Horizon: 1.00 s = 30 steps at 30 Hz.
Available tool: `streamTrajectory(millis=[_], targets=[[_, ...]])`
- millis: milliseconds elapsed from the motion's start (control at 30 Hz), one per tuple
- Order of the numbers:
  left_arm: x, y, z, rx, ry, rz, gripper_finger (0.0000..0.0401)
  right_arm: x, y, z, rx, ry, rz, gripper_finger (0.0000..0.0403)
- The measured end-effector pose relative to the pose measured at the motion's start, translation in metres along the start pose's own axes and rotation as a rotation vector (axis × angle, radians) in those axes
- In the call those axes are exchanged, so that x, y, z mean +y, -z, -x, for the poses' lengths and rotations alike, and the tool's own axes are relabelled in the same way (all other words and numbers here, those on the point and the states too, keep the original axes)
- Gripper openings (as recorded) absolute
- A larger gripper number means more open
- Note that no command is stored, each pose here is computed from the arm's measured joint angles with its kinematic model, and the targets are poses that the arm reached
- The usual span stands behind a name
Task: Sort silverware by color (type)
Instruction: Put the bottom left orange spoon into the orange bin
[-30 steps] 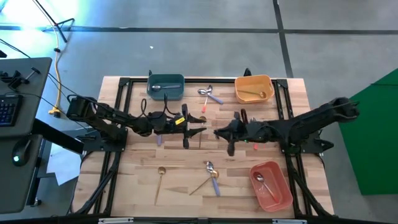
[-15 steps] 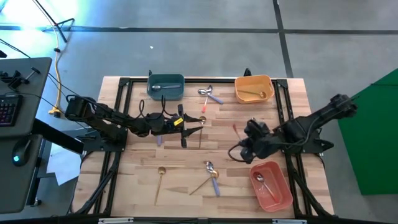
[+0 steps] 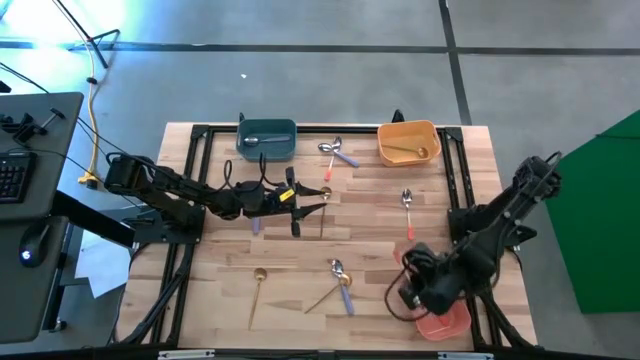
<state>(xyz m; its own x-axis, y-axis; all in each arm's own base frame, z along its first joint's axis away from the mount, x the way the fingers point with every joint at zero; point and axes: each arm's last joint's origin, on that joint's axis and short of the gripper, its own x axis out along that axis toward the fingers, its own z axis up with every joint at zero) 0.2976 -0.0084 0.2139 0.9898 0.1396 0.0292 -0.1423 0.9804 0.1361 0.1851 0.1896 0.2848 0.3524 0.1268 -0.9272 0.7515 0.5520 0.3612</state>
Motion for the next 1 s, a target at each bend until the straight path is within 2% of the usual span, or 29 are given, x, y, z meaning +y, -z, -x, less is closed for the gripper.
streamTrajectory(millis=[233,600,800,1000], targets=[[0.000,0.002,0.000,0.021,0.003,0.010,0.0129,0.003,0.025,0.004,0.143,-0.055,-0.041,0.0001],[0.000,0.003,0.000,0.037,0.005,0.011,0.0129,-0.008,0.036,0.006,0.161,0.034,-0.119,0.0000],[-0.001,0.004,0.000,0.041,0.005,0.009,0.0129,-0.017,0.040,-0.018,0.206,0.038,-0.137,0.0000],[-0.001,0.004,0.000,0.044,0.006,0.009,0.0129,-0.040,0.042,-0.049,0.243,0.121,-0.173,0.0000]])
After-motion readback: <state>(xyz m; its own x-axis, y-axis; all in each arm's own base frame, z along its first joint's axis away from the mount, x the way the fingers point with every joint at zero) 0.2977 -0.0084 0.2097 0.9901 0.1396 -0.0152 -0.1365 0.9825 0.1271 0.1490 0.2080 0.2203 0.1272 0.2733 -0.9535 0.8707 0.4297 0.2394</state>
